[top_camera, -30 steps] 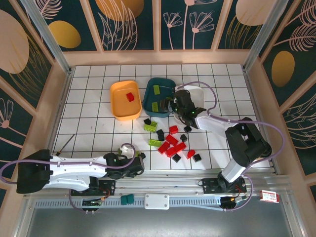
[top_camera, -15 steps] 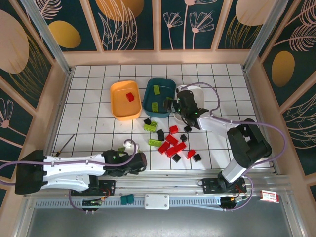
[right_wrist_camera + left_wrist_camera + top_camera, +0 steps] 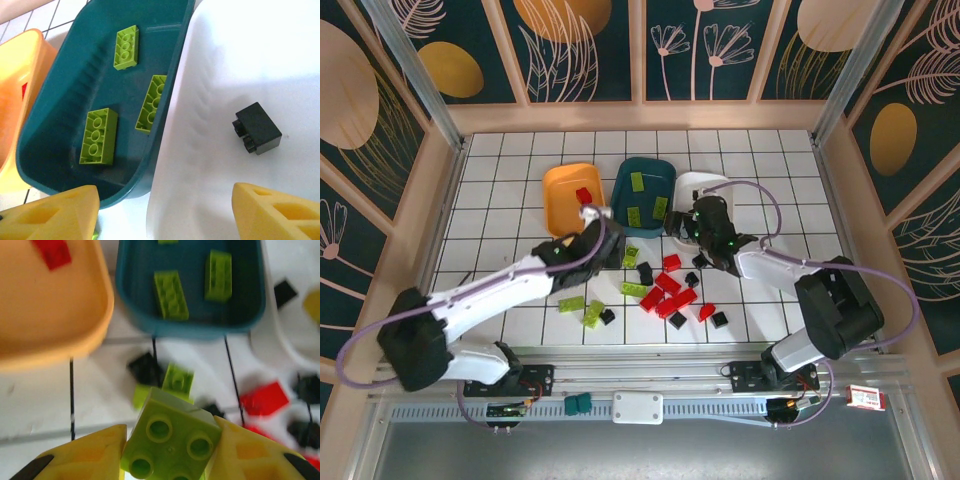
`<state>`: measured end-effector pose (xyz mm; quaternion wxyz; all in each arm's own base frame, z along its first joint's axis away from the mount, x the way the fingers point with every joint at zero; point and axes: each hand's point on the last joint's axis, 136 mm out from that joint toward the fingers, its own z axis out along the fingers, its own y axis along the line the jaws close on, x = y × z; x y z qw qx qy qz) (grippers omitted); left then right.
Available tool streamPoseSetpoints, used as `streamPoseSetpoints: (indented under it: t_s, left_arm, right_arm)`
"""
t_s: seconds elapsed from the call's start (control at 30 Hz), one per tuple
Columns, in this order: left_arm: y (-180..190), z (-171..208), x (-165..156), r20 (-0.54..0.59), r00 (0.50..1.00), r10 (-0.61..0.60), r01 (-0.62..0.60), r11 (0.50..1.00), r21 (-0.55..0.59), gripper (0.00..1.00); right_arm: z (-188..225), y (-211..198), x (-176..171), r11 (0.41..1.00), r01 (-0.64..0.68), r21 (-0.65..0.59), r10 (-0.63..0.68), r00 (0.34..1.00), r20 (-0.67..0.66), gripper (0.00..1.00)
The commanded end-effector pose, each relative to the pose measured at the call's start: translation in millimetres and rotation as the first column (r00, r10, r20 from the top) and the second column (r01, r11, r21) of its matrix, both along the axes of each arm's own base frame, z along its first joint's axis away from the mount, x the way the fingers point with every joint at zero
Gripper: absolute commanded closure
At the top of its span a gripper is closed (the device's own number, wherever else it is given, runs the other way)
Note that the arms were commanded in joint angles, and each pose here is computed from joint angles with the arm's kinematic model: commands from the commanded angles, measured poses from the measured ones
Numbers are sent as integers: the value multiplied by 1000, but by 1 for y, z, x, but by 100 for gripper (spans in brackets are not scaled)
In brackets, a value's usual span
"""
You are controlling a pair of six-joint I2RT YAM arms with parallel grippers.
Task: Sort the legos into containers by color
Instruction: Place the lego in the container.
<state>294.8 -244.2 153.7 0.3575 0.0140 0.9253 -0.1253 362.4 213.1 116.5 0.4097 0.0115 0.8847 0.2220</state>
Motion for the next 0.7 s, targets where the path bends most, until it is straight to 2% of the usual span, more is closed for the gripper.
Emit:
streamPoseSetpoints:
  t_s: [0.0,0.1,0.17,0.4,0.5,0.57,0.6,0.67]
  left_arm:
    - [-36,41,57,148,986,-70,80,995,-57,79]
    - [-50,35,94,133,989,-70,79,995,-62,80]
    - [-57,16,116,94,994,-63,68,997,-47,81]
    - [-78,-33,159,14,998,-60,60,998,3,78]
    - [-81,-38,172,11,999,-46,46,999,13,61]
    - [-85,-30,176,22,999,-48,48,999,-6,44]
    - [-86,-25,176,29,998,-51,52,999,-15,39]
    - [-86,-10,174,50,997,-53,55,998,-39,36]
  right_arm:
    - [12,-3,-6,999,11,44,-12,1000,19,29]
    - [10,-7,-14,999,12,52,-12,1000,11,29]
    - [8,-10,-21,998,8,59,-8,1000,3,29]
    - [0,-13,-42,998,-16,55,18,999,-27,29]
    - [-3,-14,-50,998,-23,54,25,999,-36,29]
    - [-3,-15,-53,998,-22,56,24,999,-39,29]
    - [-3,-16,-54,998,-22,57,24,999,-38,29]
    - [-1,-17,-55,998,-19,58,21,999,-31,29]
